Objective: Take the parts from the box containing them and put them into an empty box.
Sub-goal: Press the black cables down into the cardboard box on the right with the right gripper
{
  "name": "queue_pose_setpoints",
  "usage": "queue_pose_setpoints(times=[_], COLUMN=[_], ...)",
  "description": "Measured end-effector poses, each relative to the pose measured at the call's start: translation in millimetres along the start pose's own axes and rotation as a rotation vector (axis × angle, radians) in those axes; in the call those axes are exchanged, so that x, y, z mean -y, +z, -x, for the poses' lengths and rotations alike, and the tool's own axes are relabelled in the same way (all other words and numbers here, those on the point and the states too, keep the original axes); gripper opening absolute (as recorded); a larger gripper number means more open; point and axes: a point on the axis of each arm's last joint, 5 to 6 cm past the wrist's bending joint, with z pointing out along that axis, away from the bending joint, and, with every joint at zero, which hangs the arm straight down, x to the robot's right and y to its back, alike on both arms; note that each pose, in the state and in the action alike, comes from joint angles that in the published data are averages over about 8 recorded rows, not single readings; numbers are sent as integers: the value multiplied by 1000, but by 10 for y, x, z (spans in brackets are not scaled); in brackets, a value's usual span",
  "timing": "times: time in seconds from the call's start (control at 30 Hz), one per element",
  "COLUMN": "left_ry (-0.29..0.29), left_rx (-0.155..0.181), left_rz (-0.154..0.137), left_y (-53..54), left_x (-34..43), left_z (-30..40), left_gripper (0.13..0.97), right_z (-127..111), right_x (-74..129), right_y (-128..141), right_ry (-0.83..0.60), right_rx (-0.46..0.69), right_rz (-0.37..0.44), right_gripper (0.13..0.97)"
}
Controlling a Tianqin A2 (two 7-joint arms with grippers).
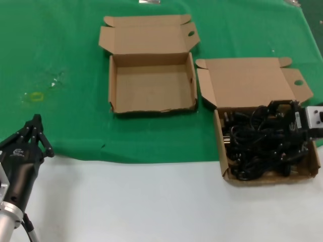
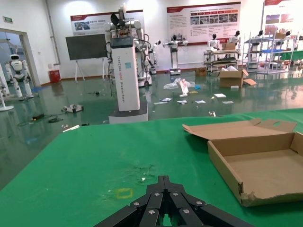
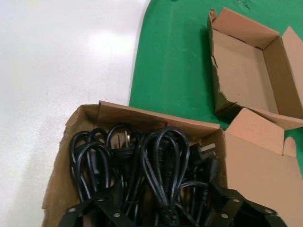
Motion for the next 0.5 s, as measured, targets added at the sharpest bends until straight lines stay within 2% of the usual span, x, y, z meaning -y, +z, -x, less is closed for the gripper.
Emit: queue_pose_setpoints(times=[0.27,0.4,0.5], left_ry=[0,0,0], left_rx=[0,0,0], left_rz=[0,0,0], left_y=[0,0,0], left_x=[0,0,0], left_z=[0,0,0], left_gripper=[144,144,144], right_z=[41,37,34], right_x=[-14,-18,-20], right_y=[3,6,9], right_ry=[11,13,13], right_rx=[6,2,0], right_rz=[4,7,9], right_gripper=[554,554,480])
